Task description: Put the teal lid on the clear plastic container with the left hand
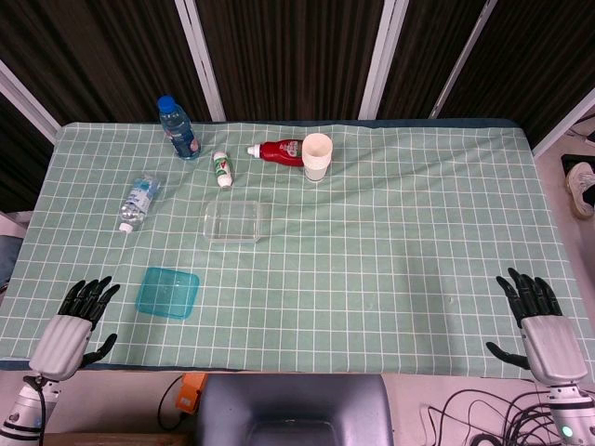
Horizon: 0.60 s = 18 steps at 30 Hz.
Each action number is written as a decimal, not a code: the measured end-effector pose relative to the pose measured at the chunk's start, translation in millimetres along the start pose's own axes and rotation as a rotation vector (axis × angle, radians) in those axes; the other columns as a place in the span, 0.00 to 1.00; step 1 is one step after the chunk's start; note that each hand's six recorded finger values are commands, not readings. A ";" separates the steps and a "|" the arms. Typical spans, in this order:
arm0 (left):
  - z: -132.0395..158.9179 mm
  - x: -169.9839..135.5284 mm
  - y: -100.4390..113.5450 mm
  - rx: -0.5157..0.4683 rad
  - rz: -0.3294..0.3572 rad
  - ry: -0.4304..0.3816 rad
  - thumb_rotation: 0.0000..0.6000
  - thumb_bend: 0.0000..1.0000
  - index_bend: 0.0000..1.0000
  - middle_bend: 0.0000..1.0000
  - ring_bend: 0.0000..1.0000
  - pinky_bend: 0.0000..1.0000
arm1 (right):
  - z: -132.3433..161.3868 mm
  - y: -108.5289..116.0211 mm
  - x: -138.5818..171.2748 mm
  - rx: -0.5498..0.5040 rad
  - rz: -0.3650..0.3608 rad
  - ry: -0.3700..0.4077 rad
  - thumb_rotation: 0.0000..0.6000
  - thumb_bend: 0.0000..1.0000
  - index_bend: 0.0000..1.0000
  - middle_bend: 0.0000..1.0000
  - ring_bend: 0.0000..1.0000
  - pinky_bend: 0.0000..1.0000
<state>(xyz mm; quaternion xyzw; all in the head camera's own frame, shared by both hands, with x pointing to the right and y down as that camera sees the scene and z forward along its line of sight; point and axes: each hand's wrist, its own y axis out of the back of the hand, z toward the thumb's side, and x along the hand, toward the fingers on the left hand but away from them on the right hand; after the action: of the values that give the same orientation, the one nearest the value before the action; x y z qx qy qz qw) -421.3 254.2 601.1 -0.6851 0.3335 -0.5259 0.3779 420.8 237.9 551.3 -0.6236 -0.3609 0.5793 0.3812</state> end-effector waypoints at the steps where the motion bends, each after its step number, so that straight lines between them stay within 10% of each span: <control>1: 0.1 0.2 0.0 -0.002 0.000 -0.001 1.00 0.33 0.00 0.00 0.00 0.00 | 0.2 -0.3 0.1 0.001 0.001 0.001 1.00 0.12 0.00 0.00 0.00 0.00; 18: 27.6 68.7 -8.9 -0.324 -0.173 -0.298 1.00 0.23 0.00 0.00 0.00 0.00 | 1.8 -4.7 -2.3 0.008 0.017 -0.001 1.00 0.12 0.00 0.00 0.00 0.00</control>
<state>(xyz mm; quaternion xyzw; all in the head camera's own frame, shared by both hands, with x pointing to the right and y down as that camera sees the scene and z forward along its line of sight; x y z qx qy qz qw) -378.5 204.4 636.6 -0.8329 0.2942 -0.3891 0.2615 418.9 238.1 556.5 -0.6247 -0.3535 0.5842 0.3788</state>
